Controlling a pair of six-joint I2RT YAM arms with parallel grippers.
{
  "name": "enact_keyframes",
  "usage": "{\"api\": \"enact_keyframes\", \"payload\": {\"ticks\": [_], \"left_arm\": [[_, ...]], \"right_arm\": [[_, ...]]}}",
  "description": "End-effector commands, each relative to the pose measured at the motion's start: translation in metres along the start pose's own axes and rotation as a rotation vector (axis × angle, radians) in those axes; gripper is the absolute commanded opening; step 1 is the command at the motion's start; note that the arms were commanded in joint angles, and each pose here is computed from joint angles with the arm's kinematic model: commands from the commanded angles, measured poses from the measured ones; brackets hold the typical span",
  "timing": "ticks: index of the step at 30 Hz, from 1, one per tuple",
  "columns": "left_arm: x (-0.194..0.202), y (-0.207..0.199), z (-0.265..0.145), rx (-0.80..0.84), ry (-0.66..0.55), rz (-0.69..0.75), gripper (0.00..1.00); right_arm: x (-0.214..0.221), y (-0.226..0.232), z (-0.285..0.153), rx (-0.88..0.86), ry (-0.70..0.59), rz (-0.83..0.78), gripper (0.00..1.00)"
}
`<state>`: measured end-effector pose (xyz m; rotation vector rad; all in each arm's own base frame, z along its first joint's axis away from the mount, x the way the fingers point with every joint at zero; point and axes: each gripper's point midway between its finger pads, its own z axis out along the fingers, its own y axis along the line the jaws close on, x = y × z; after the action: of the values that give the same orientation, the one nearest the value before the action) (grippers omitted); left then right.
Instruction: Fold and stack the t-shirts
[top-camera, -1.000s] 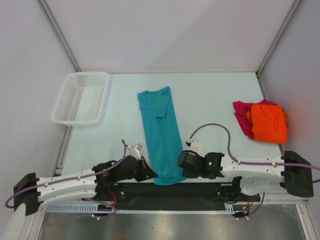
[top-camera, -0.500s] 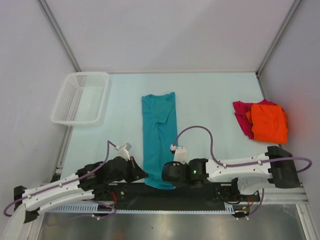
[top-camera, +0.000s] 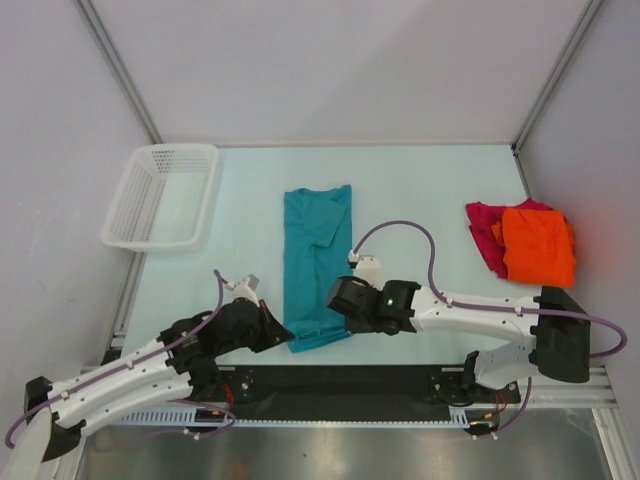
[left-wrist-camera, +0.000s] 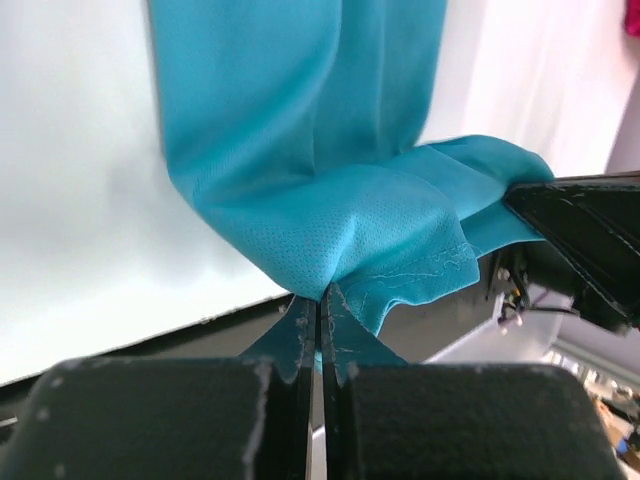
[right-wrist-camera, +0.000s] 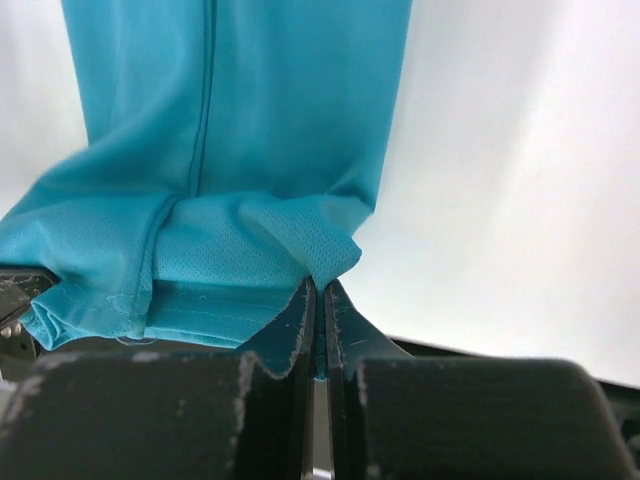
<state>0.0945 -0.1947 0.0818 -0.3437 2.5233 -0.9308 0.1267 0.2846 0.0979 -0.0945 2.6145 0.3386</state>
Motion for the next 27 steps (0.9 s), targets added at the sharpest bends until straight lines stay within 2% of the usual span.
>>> {"api": "enact_keyframes", "payload": {"ticks": [1,9,20,27], "left_arm": [[-0.028,-0.025,0.001,0.043,-0.039,0.056,0.0],[-0.075,-0.038,0.018,0.017,-0.079,0.109,0.0],[-0.118,-0.031,0.054,-0.029,-0.077,0.088,0.0],[-0.153,-0.032,0.068,-0.042,-0.091,0.086,0.0]], "right_arm": [[-0.024,-0.004,0.008,0.02,-0.026,-0.046,0.0],[-0.055,-0.01,0.028,0.017,-0.017,-0.031,0.0],[-0.117,-0.011,0.065,0.008,-0.023,-0.025,0.0],[-0.139,-0.016,0.089,0.016,-0.004,-0.018,0.0]]}}
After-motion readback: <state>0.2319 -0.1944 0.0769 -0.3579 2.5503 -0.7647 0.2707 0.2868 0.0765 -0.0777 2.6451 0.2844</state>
